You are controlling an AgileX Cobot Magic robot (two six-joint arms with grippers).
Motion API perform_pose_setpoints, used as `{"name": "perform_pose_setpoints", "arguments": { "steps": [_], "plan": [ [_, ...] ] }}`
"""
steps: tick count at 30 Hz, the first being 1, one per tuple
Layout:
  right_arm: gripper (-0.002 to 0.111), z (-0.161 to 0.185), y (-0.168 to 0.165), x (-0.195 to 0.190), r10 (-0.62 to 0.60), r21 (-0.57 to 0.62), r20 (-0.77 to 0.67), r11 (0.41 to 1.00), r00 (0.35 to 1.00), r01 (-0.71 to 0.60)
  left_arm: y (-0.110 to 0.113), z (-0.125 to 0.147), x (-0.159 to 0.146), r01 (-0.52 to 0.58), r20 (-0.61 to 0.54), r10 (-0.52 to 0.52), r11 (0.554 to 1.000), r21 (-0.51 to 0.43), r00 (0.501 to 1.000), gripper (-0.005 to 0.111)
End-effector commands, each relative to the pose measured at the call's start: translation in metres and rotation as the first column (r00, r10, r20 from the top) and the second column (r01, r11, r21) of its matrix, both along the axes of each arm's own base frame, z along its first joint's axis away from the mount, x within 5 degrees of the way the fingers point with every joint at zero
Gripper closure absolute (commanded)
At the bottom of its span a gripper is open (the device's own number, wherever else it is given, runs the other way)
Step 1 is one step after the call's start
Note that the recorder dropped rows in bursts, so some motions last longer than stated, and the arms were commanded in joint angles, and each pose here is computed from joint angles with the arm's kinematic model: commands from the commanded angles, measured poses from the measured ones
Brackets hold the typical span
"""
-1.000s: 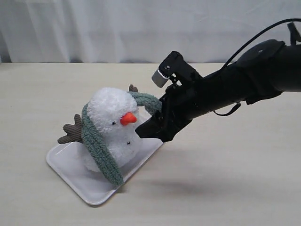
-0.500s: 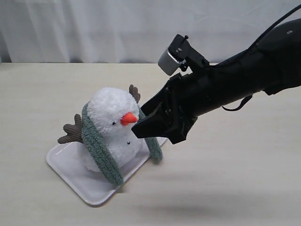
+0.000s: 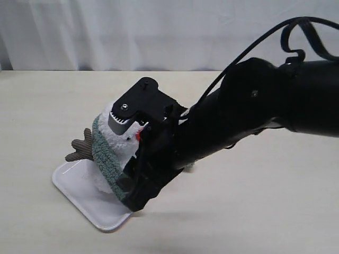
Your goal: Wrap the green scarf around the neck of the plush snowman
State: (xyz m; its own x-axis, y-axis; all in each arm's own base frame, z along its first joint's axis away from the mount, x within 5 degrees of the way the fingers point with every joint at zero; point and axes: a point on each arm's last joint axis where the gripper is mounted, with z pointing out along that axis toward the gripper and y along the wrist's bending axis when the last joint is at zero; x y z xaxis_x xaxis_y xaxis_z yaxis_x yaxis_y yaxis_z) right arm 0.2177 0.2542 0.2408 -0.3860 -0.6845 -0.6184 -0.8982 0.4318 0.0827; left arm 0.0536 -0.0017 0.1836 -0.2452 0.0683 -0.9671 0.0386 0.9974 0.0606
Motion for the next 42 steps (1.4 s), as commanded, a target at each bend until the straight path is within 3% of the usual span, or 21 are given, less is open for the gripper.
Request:
{"name": "perform_pose_setpoints", "arguments": {
  "steps": [1, 7, 11, 18, 30, 42],
  "plan": [
    [0.052, -0.013, 0.02, -0.01, -0.061, 0.021, -0.028, 0.998, 0.998, 0.061, 0.0, 0.0, 0.0, 0.002, 0.013, -0.002, 1.0, 0.001, 1.0, 0.107],
    [0.052, -0.041, 0.047, -0.009, -0.102, 0.054, 0.022, 0.993, 0.995, 0.101, 0.0, 0.0, 0.0, 0.002, 0.013, -0.002, 1.0, 0.001, 1.0, 0.107],
    [0.052, -0.055, 0.052, 0.001, -0.177, 0.089, 0.046, 0.981, 0.983, 0.173, 0.0, 0.0, 0.0, 0.002, 0.013, -0.002, 1.0, 0.001, 1.0, 0.107],
    [0.052, -0.072, 0.056, 0.009, -0.205, 0.088, 0.073, 0.976, 0.976, 0.199, 0.0, 0.0, 0.0, 0.002, 0.013, -0.002, 1.0, 0.001, 1.0, 0.107],
    [0.052, -0.074, 0.054, 0.005, -0.149, 0.035, 0.065, 0.988, 0.987, 0.147, 0.0, 0.0, 0.0, 0.002, 0.013, -0.002, 1.0, 0.001, 1.0, 0.107],
    [0.065, -0.082, 0.046, -0.003, -0.02, -0.114, 0.039, 0.993, 0.999, 0.024, 0.0, 0.001, 0.0, 0.002, 0.015, -0.002, 1.0, 0.003, 1.0, 0.107]
  ]
}}
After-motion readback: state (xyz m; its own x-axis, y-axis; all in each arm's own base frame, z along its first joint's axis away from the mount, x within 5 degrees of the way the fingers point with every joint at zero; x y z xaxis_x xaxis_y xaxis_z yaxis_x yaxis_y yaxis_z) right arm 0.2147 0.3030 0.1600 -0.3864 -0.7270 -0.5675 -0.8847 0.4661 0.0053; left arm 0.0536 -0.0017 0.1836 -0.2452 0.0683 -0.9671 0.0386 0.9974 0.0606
